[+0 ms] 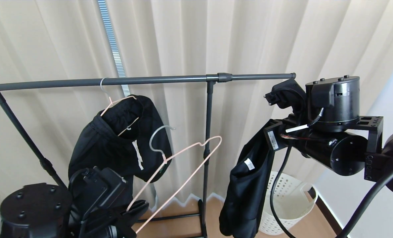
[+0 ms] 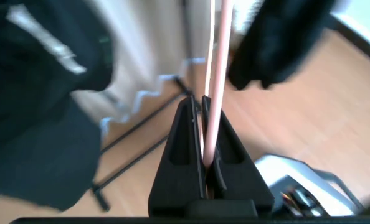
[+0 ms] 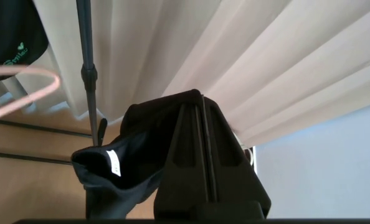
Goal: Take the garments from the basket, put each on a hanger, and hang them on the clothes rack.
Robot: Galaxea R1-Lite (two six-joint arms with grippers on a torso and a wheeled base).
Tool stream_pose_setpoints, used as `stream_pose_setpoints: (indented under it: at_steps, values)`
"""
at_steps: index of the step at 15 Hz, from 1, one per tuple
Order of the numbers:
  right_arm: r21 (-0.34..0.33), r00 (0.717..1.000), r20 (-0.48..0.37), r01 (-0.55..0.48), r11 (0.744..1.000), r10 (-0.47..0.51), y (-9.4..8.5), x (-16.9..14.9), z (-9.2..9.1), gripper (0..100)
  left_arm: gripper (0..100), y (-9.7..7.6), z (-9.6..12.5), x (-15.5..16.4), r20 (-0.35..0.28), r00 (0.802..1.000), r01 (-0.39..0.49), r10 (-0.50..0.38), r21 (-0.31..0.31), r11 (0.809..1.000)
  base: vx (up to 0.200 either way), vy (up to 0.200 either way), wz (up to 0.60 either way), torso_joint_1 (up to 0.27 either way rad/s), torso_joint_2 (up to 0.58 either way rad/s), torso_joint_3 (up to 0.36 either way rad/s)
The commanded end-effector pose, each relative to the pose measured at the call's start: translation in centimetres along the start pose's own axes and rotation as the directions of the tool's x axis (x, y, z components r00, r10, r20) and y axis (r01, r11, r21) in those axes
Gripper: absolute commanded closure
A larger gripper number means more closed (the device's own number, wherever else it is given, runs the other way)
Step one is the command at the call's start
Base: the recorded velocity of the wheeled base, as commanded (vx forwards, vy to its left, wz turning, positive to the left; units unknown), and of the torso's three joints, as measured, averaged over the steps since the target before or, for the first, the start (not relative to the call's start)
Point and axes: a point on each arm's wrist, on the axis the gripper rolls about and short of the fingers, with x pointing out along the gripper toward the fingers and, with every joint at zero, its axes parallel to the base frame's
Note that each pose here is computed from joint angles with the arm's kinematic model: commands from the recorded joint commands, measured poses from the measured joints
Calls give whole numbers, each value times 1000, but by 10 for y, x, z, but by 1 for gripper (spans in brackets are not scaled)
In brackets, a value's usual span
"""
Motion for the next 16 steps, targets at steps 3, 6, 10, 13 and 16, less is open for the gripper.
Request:
stream_pose_setpoints:
  at_steps: [3, 6, 10, 13, 16]
  values:
    - [-12, 1000, -18, 0, 1000, 0, 4, 7, -4, 100, 100, -1, -9, -18, 29, 994, 110, -110, 9, 994, 0, 0, 0, 0, 0, 0]
    - [-7, 1000, -12, 2, 1000, -2, 7, 10, -4, 100, 100, -2, -12, -19, 25, 984, 177, -177, 10, 984, 0, 0, 0, 0, 0, 0]
    - [-12, 1000, -16, -1, 1000, 1, 13, 17, -9, 100, 100, -2, -11, -24, 50, 969, 241, -241, 8, 971, 0, 0, 0, 0, 0, 0]
    - [-20, 1000, -17, -20, 1000, 19, 19, 14, -11, 100, 100, -3, -11, -24, 57, 969, 243, -242, -8, 970, 0, 0, 0, 0, 0, 0]
    - [-36, 998, -13, -56, 998, 55, 29, 7, -12, 100, 100, -3, -9, -24, 76, 967, 246, -244, -18, 969, 0, 0, 0, 0, 0, 0]
